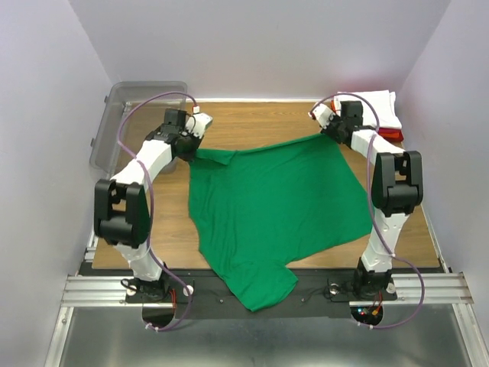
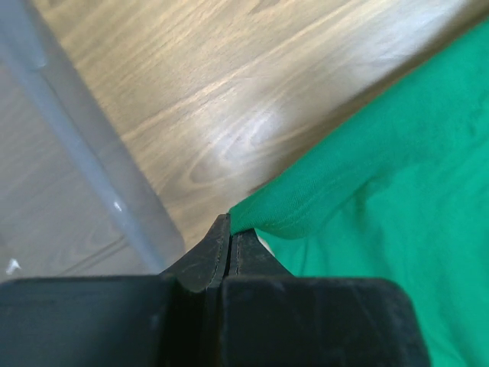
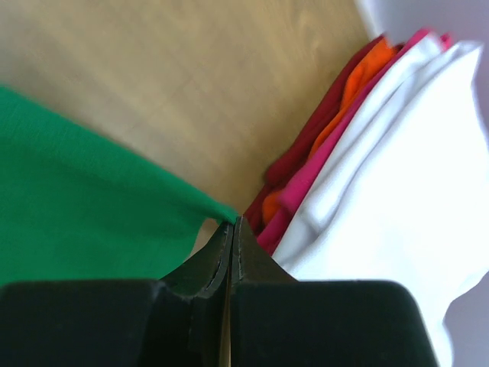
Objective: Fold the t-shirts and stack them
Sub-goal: Fold the tshirt
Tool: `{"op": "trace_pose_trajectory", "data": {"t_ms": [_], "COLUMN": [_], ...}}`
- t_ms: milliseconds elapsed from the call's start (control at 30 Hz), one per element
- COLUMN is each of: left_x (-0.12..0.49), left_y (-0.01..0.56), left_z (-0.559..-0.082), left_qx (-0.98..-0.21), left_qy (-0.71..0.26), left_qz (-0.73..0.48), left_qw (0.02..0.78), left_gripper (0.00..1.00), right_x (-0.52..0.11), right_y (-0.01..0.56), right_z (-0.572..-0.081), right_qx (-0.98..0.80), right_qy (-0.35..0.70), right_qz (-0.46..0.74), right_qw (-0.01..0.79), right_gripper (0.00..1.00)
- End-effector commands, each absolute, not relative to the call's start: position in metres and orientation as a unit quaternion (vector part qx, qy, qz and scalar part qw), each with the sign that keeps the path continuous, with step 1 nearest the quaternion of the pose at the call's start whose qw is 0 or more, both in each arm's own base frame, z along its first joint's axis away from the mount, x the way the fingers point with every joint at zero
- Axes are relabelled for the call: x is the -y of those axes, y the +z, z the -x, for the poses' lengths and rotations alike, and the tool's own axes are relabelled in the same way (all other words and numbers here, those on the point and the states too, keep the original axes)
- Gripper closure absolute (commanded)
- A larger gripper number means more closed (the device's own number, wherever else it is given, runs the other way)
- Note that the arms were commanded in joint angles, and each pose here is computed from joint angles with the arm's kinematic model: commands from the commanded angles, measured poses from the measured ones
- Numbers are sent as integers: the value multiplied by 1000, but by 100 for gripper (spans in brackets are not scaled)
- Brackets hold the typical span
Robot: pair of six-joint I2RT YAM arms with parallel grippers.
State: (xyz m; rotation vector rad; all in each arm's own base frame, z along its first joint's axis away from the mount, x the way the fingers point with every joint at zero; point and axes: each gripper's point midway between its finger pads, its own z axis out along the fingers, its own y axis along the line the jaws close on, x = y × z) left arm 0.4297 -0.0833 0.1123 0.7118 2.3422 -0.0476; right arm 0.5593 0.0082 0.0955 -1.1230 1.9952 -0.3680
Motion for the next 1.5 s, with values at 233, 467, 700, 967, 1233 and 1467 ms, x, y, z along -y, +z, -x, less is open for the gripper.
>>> {"op": "trace_pose_trajectory", "data": {"t_ms": [233,467,700,967,1233,1467], "left_x": [119,129,127,135,137,138], "left_y": [127,107,93,78,78,75], "left_z": [-325,-273,-247,-225,-212,-202], "left_qx": [-892,-891,-889,-885,-881,-877], "left_qy": [-70,-78,-87,-111,-115,-116], "left_qz": [-351,-394,-418,-433,-447,-457], "left_qw": [275,211,165,127,107,95], "left_gripper": [100,100,100,100,100,100], "right_x": [19,28,30,37,38,40], "right_y": [149,131,103,98,99,95], "right_z": [-516,-484,-461,-464,-457,-450], "right_qx": [-761,-762,-769,-774,-768,-764], "right_qy": [-167,-160,-150,-155,-158,-162], "right_qz": [454,481,501,499,509,520], "right_qw": [433,402,368,359,354,345], "right_gripper": [100,99,99,100,99,99]}}
